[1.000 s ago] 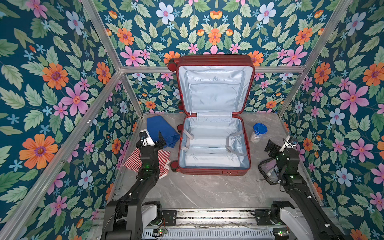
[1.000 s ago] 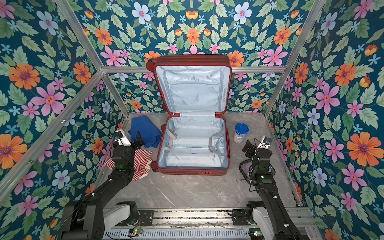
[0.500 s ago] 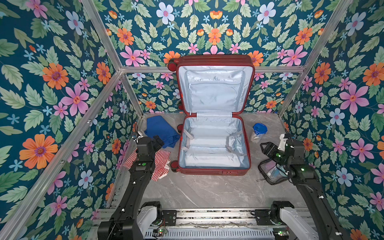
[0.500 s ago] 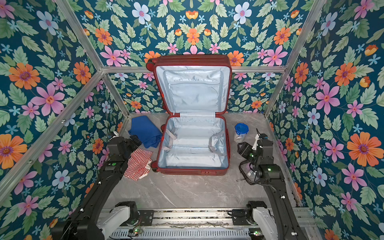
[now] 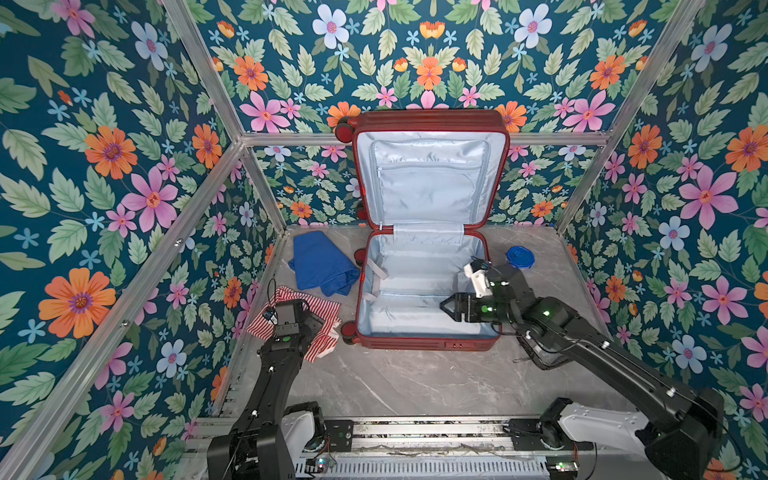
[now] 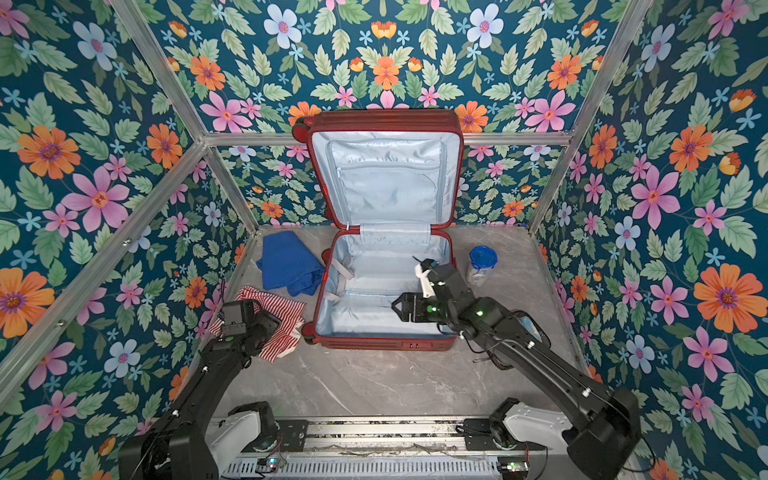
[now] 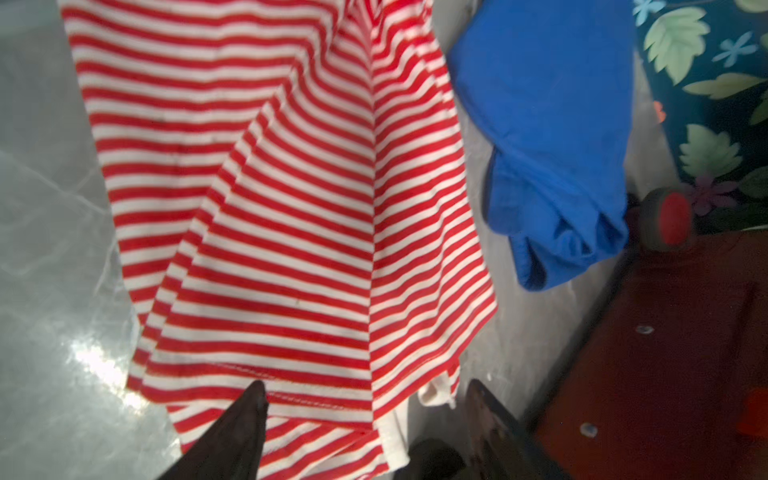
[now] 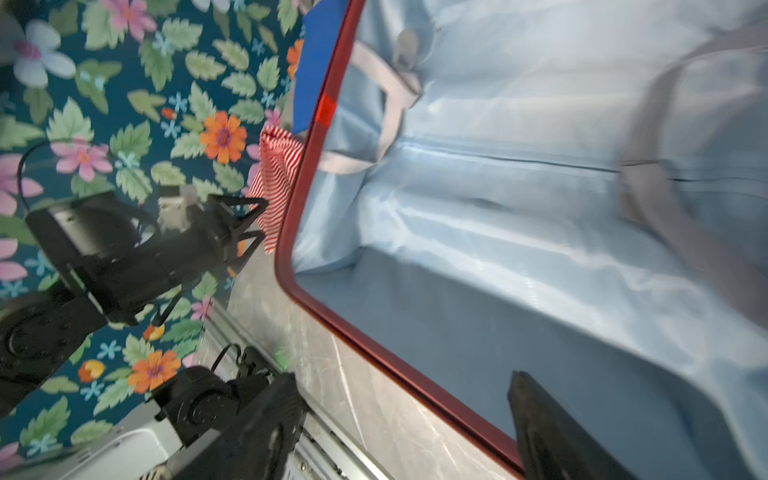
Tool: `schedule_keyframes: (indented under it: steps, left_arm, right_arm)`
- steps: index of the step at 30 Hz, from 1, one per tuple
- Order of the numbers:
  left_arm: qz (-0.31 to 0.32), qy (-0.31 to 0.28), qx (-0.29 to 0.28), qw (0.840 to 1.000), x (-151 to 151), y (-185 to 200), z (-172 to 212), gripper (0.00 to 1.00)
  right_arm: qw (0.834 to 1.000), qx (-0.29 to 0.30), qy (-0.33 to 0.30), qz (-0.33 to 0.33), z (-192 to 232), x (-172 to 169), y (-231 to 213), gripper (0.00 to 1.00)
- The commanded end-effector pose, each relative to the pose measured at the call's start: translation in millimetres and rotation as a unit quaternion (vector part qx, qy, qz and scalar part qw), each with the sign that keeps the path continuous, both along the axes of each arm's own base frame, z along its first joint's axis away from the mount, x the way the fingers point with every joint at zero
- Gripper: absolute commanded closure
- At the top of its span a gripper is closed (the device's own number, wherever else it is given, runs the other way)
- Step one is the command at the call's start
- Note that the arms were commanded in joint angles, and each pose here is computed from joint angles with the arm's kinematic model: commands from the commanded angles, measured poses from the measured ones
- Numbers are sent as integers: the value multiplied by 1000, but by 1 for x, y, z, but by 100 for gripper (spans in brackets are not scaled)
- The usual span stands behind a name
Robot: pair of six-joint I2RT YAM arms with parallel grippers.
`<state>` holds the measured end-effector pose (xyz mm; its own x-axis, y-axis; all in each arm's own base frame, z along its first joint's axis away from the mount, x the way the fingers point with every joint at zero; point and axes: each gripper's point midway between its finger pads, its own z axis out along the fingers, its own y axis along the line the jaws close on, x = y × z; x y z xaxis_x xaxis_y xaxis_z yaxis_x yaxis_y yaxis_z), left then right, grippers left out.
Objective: Pack the luggage
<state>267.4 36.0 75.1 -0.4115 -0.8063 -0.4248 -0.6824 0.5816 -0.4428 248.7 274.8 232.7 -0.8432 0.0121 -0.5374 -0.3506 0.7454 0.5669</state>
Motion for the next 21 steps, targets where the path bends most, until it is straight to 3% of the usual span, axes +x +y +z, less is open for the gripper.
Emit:
schedule_keyframes:
  steps: [1,8,21]
  left_arm:
    - [12,24,-10,1000,-14,-1,-10,27]
    - [66,59,-44,995,-43,-2,-20,28]
    - [91,68,-80,990,-56,-9,-37,23]
  right_arm:
    - [999,-7,-25,37,6,-1,40,19]
    - [995,-6,-8,102,-7,-12,102,17]
    - [994,5,-15,111,-5,-11,107,10]
